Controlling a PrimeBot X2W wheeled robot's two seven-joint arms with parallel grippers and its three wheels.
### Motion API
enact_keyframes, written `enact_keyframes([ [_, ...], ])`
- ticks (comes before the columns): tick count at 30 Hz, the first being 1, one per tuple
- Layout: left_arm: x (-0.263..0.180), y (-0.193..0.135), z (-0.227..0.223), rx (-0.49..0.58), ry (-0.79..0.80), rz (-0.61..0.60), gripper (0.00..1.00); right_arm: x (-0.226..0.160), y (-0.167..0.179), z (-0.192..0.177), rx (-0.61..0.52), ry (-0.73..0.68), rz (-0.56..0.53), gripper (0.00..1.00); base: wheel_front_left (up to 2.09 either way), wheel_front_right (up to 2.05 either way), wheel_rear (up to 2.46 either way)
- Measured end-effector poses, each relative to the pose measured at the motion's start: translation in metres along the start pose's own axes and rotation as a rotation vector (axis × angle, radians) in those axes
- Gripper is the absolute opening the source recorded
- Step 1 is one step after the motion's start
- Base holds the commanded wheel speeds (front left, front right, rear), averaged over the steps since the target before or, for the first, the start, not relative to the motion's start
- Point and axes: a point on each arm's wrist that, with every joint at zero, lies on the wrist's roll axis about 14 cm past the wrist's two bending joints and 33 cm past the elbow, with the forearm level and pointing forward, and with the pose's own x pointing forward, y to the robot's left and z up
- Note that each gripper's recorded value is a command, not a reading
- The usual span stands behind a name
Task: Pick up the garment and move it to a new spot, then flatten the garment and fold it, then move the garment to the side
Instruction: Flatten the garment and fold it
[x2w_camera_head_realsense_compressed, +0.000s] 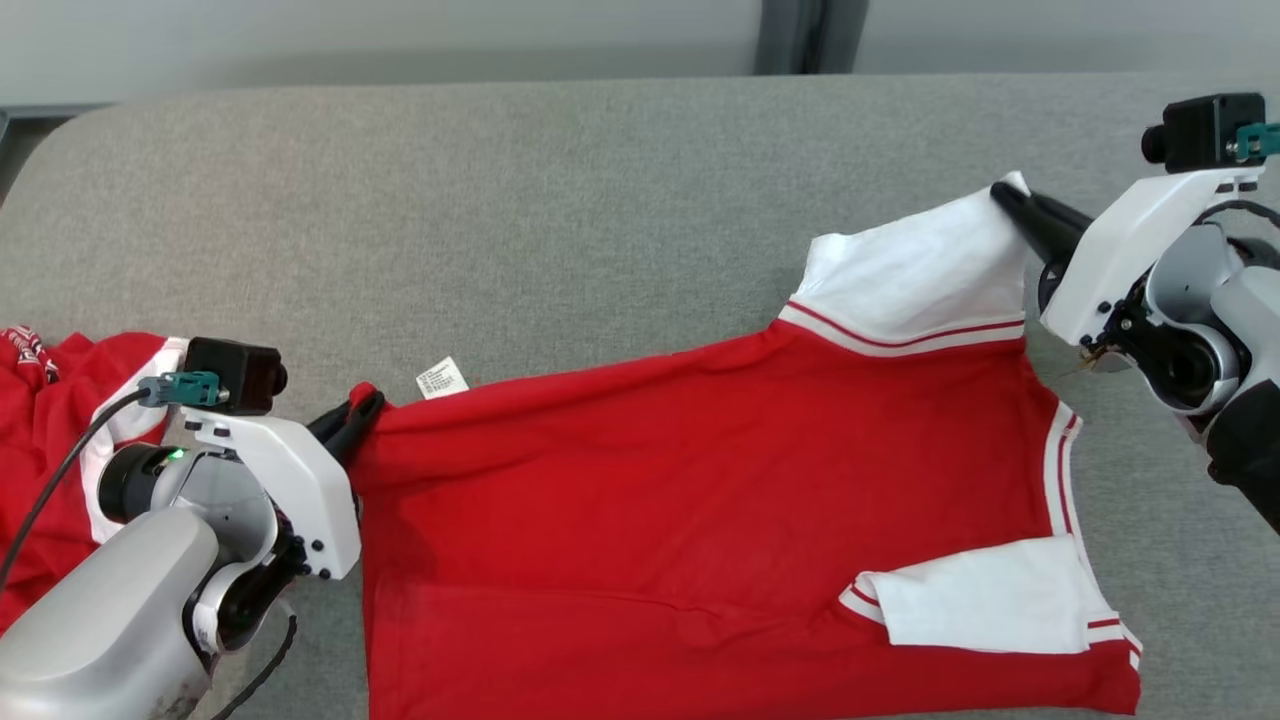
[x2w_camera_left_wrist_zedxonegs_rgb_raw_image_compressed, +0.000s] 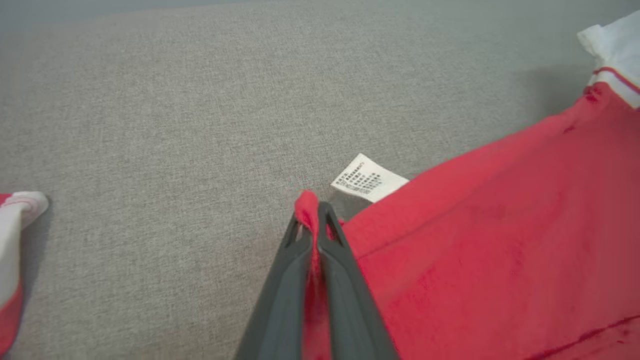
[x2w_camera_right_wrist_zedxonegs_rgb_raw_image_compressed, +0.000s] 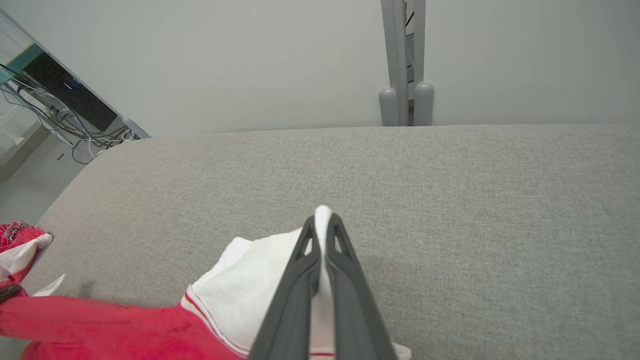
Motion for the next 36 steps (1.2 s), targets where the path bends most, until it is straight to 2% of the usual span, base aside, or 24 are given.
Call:
enact_keyframes([
  [5, -0.015, -0.010, -0.002, -0.016, 0.046, -0.036, 0.00, -0.023, 0.010, -0.010, 0.048, 0.069, 0.031, 0.00, 0.00, 0.00, 0.00],
  [12, -0.029, -0.013, -0.019, 0.003, 0.146, -0.054, 0.00, -0.050, 0.002, -0.033, 0.091, 0.210, 0.019, 0.00, 0.00, 0.00, 0.00],
  [20, -0.035, 0.002, -0.021, 0.033, 0.166, -0.003, 0.00, -0.065, -0.015, -0.048, 0.091, 0.300, -0.031, 0.00, 0.00, 0.00, 0.00],
  [36, -0.041, -0.007, -0.048, 0.061, 0.257, -0.030, 0.00, -0.090, -0.005, -0.082, 0.117, 0.462, 0.009, 0.00, 0.00, 0.00, 0.00],
])
